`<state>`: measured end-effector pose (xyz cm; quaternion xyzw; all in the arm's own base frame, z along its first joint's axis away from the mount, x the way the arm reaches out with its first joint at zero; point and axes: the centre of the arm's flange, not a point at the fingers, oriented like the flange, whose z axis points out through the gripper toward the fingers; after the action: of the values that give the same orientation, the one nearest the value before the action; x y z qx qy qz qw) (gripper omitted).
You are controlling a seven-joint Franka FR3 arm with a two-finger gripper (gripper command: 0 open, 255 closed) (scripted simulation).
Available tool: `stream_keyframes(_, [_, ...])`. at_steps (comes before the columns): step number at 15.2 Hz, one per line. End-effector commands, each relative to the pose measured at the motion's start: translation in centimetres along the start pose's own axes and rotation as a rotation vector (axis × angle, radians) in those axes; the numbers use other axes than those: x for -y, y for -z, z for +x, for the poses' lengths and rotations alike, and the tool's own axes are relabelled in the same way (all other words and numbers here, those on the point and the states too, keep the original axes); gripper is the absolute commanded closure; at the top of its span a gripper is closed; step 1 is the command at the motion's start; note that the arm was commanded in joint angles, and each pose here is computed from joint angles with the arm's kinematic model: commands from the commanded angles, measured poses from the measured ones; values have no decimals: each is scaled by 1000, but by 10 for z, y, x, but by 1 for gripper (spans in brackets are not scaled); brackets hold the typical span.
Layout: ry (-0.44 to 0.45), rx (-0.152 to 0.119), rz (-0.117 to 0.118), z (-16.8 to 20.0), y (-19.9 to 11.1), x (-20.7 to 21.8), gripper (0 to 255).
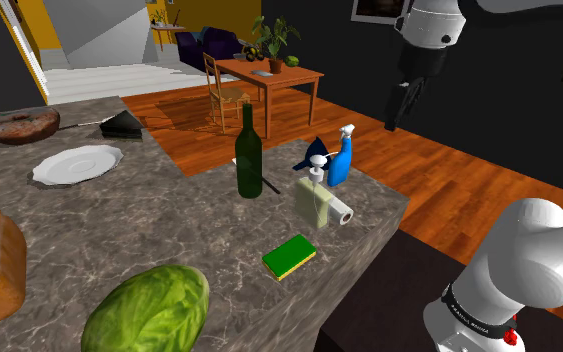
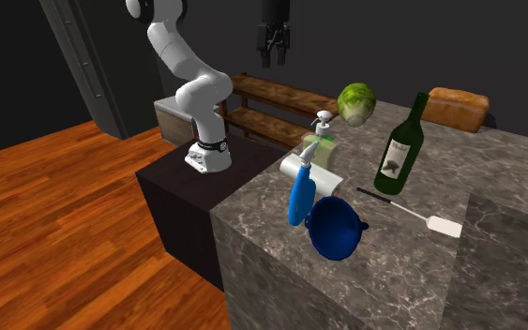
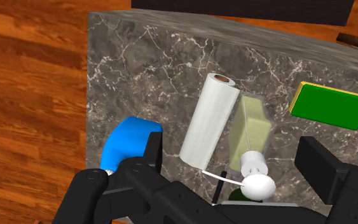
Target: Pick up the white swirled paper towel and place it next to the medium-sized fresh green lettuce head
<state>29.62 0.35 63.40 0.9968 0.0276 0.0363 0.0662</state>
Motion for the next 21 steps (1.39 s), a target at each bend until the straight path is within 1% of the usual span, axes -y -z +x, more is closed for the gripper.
stream_keyframes(1, [0, 0, 0, 0, 0, 0, 0])
stream_keyframes(21, [-129, 13, -33, 101, -244, 30, 0])
